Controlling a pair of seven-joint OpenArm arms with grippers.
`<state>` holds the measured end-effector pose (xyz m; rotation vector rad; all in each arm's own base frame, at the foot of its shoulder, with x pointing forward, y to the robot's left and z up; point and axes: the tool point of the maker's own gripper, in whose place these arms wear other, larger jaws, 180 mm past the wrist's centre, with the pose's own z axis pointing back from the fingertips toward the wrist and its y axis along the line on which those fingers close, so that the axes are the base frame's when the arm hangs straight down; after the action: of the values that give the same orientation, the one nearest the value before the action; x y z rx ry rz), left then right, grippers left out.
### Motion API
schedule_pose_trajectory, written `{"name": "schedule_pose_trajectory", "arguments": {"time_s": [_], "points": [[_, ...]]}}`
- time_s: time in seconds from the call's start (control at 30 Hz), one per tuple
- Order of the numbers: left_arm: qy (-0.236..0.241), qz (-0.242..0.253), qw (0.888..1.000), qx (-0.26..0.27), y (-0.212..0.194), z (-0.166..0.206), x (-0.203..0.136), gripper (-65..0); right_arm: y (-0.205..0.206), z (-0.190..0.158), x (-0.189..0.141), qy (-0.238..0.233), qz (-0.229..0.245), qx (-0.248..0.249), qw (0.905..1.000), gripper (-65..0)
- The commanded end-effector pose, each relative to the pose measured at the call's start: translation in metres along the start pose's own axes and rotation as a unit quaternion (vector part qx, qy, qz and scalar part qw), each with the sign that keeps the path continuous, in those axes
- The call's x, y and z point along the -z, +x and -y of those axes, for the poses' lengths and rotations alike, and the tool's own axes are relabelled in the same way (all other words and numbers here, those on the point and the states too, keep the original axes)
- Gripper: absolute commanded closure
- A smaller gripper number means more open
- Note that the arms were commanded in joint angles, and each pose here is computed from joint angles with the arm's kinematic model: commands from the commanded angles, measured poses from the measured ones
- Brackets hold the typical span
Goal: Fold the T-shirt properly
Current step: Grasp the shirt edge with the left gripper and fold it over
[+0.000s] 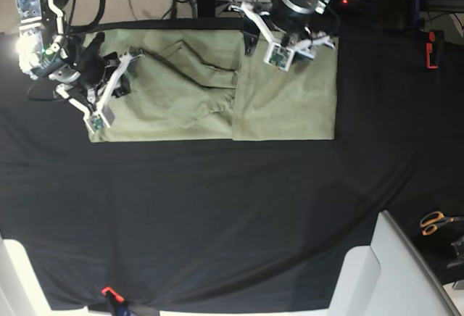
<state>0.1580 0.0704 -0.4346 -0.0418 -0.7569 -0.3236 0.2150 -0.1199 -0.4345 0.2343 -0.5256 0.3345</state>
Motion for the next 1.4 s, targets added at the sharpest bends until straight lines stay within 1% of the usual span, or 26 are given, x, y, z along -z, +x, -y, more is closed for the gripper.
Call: {"name": "schedule_pose_trajectory", "arguments": {"time_s": [0.0,0.07,0.23,0.3,0.53,0.67,0.77,0.87,0.9,0.93,0.97,1.0,1.03,1.17,1.37], "points": [[0.013,0.016,1.000,-0.005,0.009,-0.005,0.003,-35.7,0.010,0.001,-0.003,0.000,0.017,-0.004,0.9998,-3.5],[0.015,-0.001,1.000,-0.006,-0.003,-0.004,0.009,-34.9,0.010,0.001,-0.004,0.000,0.016,-0.004,0.9999,-3.5],[0.011,-0.024,1.000,-0.001,-0.020,0.000,0.016,-29.5,0.010,0.001,-0.004,0.000,0.016,-0.004,0.9999,-3.5],[0.012,-0.024,1.000,0.000,-0.019,-0.001,0.021,-28.0,0.010,0.001,-0.004,0.000,0.016,-0.004,0.9999,-3.5],[0.011,-0.027,1.000,-0.004,-0.020,0.003,0.027,-27.5,0.010,0.001,-0.004,0.000,0.016,-0.004,0.9999,-3.5],[0.012,-0.041,0.999,-0.003,-0.028,0.002,0.034,-27.5,0.010,0.001,-0.004,0.000,0.017,-0.004,0.9998,-3.5],[0.002,-0.060,0.998,0.000,-0.041,0.012,0.041,-27.5,0.010,0.001,-0.004,0.000,0.017,-0.004,0.9998,-3.5],[-0.014,-0.067,0.998,0.011,-0.046,0.024,0.044,-26.8,0.010,0.001,-0.004,0.000,0.017,-0.004,0.9998,-3.5],[-0.015,-0.066,0.998,0.012,-0.045,0.026,0.044,-23.9,0.010,0.001,-0.004,0.000,0.017,-0.004,0.9998,-3.5],[-0.016,-0.063,0.998,0.011,-0.043,0.026,0.044,-18.4,0.010,0.001,-0.004,0.000,0.017,-0.004,0.9998,-3.5],[-0.016,-0.061,0.998,0.010,-0.041,0.027,0.043,-9.7,0.010,0.001,-0.004,0.000,0.017,-0.004,0.9998,-3.5],[-0.015,-0.058,0.998,0.009,-0.039,0.026,0.043,-2.3,0.010,0.001,-0.004,0.000,0.017,-0.004,0.9998,-3.5],[-0.016,-0.053,0.998,0.006,-0.035,0.028,0.042,0.0,0.010,0.001,-0.004,0.000,0.017,-0.004,0.9998,-3.5],[-0.015,-0.031,0.999,0.000,-0.019,0.027,0.038,0.0,0.011,0.002,-0.004,0.000,0.018,-0.004,0.9998,-3.5],[-0.013,-0.013,1.000,-0.004,-0.005,0.026,0.028,0.0,0.012,0.001,-0.003,0.000,0.019,-0.005,0.9998,-3.5]]}}
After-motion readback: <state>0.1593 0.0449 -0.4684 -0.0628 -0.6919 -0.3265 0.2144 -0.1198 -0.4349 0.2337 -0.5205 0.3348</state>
